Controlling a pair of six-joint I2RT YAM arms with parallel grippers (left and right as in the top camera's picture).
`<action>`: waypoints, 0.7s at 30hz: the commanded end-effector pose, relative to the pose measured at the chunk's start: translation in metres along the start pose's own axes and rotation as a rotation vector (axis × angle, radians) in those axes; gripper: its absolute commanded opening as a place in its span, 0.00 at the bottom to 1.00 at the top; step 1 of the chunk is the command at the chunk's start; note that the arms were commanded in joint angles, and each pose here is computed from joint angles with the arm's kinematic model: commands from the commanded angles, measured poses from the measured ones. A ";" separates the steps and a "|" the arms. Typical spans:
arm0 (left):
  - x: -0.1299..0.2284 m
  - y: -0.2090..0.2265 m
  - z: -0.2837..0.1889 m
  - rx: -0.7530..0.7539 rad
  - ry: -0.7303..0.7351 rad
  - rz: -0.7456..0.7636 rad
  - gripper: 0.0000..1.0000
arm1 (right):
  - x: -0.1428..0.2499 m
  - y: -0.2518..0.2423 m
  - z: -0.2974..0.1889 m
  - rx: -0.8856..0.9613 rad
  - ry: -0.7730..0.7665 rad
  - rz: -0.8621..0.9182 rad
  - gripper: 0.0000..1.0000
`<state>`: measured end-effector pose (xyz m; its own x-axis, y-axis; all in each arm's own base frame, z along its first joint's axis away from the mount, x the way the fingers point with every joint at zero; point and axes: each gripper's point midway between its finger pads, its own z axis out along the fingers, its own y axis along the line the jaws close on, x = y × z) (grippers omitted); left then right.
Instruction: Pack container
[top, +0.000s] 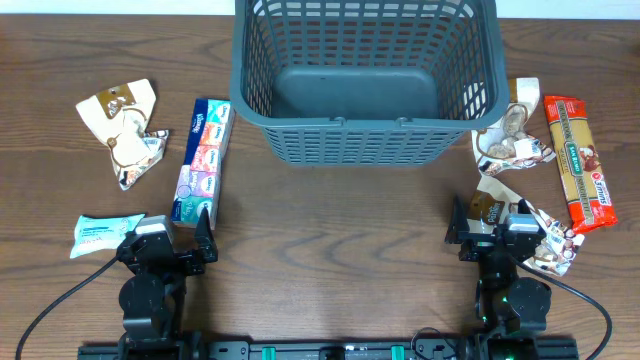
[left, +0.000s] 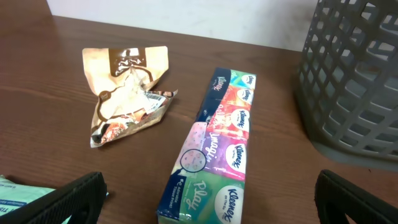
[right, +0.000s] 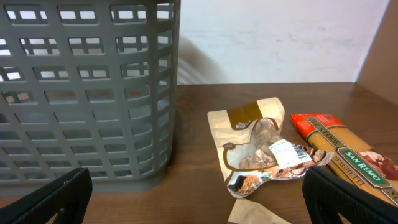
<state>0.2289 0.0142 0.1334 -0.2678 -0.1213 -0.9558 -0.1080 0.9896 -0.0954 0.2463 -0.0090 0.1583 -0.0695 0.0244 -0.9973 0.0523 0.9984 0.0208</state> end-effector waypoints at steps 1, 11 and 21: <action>0.011 0.002 0.002 -0.006 0.026 0.006 0.99 | 0.001 0.004 0.000 -0.017 0.001 -0.015 0.99; 0.011 0.002 0.002 -0.006 0.026 0.006 0.98 | 0.001 0.004 0.000 -0.017 0.001 -0.015 0.99; 0.011 0.002 0.002 -0.006 0.026 0.006 0.99 | -0.002 0.003 0.000 -0.014 -0.010 -0.015 0.99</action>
<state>0.2289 0.0142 0.1334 -0.2678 -0.1213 -0.9558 -0.1080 0.9896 -0.0954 0.2464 -0.0090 0.1589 -0.0668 0.0244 -0.9975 0.0526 0.9984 0.0209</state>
